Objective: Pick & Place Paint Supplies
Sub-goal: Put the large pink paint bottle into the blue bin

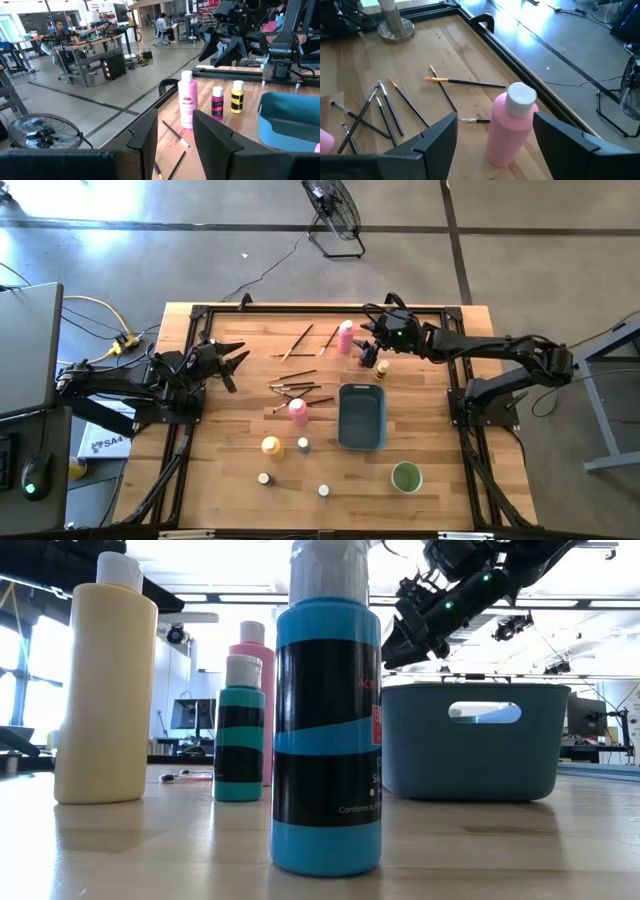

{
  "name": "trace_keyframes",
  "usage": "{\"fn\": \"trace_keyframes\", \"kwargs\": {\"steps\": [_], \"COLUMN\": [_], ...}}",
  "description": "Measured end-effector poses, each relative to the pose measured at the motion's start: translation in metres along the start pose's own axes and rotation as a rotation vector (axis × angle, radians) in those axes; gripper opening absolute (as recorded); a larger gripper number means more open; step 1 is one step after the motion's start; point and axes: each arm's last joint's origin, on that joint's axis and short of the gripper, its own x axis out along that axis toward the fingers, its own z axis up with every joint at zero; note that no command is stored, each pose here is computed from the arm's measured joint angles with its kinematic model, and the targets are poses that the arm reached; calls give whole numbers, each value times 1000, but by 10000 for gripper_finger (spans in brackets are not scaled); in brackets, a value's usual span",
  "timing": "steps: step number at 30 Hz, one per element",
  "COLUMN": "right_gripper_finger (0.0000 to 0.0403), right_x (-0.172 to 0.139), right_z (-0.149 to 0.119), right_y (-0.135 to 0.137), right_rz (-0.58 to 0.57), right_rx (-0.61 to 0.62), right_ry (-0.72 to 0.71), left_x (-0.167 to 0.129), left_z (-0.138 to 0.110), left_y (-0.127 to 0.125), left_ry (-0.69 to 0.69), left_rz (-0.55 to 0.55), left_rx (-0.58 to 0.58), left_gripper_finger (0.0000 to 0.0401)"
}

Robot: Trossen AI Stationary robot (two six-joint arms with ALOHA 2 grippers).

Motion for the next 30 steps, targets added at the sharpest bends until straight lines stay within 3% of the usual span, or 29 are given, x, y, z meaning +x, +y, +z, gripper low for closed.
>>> {"fn": "trace_keyframes", "kwargs": {"steps": [11,16,30], "right_gripper_finger": [252,252,252], "right_x": [37,38,41], "right_z": [-13,-11,-10], "right_y": [-2,-6,-20], "right_rz": [-114,-52,-63], "right_rx": [-14,9,77], "right_ry": [-8,-33,-50], "left_x": [0,0,0], "left_z": [0,0,-1], "left_y": [0,0,0], "left_ry": [0,0,6], "left_rz": [0,0,-1], "left_rx": [0,0,4], "left_gripper_finger": [120,120,120]}}
